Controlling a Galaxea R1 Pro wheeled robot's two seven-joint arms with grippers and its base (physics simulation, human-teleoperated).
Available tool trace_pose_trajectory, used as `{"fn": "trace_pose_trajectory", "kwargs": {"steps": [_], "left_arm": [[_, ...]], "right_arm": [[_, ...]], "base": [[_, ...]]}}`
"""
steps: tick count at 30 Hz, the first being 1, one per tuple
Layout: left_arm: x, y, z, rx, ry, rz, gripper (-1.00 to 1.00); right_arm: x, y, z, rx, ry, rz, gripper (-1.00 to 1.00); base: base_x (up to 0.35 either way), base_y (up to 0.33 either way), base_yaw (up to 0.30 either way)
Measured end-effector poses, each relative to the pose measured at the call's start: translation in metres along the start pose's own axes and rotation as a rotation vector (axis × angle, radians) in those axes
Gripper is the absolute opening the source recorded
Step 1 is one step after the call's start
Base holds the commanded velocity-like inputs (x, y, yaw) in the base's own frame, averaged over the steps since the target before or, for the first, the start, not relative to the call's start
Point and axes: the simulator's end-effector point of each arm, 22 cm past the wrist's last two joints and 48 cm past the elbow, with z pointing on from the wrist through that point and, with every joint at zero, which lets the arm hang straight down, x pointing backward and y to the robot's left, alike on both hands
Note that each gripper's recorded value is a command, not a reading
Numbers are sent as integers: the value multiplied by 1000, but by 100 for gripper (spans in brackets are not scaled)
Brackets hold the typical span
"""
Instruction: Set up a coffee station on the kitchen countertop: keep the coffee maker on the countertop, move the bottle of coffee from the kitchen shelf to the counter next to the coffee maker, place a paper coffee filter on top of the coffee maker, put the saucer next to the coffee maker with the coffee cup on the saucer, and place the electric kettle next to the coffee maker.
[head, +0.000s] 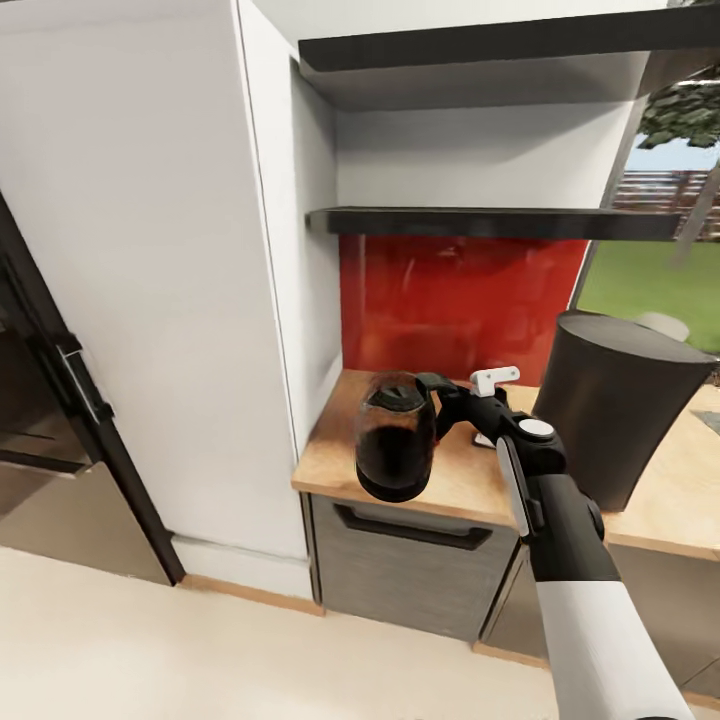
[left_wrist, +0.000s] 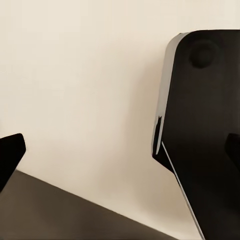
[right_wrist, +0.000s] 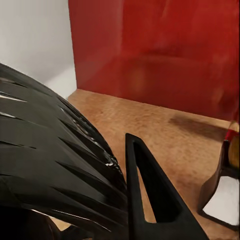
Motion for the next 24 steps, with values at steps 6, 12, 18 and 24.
{"fn": "trace_pose_trajectory", "kwargs": {"steps": [6, 12, 18, 24], "left_arm": [[0, 0, 0, -1, 0, -1, 100], [0, 0, 0, -1, 0, -3, 100], [0, 1, 0, -3, 1, -3, 100], [0, 1, 0, -3, 1, -4, 100]], "right_arm": [[0, 0, 0, 0, 1, 0, -100], [1, 0, 0, 0, 2, 0, -100], [4, 0, 1, -1, 9, 1, -100], [4, 0, 2, -1, 10, 1, -100]], "base": [[0, 109, -292], [0, 248, -144], [0, 296, -9], [0, 298, 0]]}}
